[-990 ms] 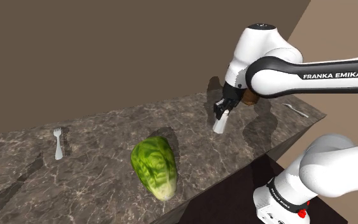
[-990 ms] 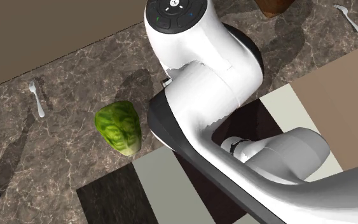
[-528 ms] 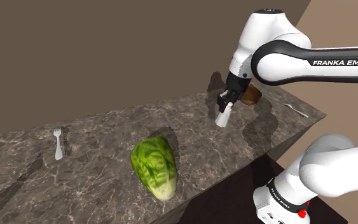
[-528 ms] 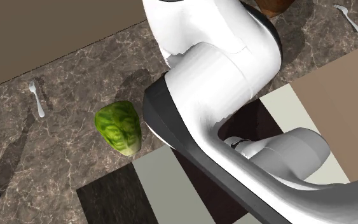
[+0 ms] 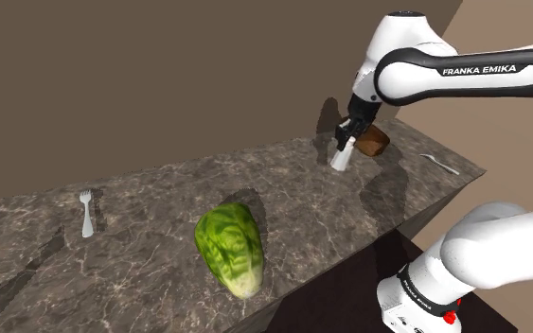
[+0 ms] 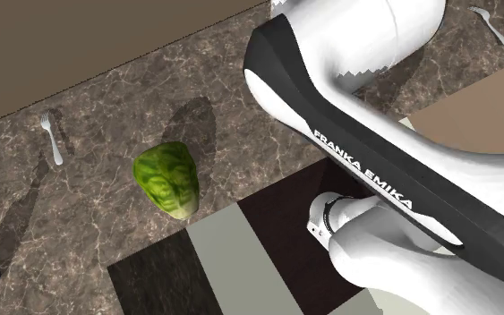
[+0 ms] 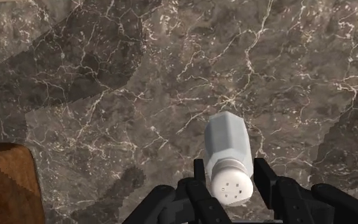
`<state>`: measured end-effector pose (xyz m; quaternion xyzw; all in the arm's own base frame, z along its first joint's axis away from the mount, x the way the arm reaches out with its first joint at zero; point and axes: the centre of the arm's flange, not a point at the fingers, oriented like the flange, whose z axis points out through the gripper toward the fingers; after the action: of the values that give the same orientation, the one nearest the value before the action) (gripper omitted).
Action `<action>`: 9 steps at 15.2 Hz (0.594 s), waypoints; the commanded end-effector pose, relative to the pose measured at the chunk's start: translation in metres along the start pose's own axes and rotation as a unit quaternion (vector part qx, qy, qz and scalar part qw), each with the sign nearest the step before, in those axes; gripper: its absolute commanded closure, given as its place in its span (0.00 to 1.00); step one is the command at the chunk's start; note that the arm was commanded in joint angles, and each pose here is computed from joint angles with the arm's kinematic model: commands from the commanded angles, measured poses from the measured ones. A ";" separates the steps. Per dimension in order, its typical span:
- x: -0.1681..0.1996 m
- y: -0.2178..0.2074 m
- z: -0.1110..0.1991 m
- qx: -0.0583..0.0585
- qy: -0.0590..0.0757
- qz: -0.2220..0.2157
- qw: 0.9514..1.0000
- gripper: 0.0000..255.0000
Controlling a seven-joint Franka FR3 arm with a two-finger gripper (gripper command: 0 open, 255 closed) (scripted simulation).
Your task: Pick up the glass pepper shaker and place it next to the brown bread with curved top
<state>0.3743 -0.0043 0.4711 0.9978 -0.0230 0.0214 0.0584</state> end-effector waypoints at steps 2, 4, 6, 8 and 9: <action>0.015 0.036 0.005 0.000 0.000 0.000 1.000 1.00; 0.026 0.060 0.008 0.000 0.000 0.000 1.000 1.00; 0.036 0.084 0.012 0.000 0.000 0.000 1.000 1.00; 0.047 0.108 0.015 0.000 0.000 0.000 1.000 1.00; 0.053 0.119 0.016 0.000 0.000 0.000 1.000 1.00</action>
<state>0.4171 -0.1148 0.4714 0.9978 -0.0231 0.0216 0.0584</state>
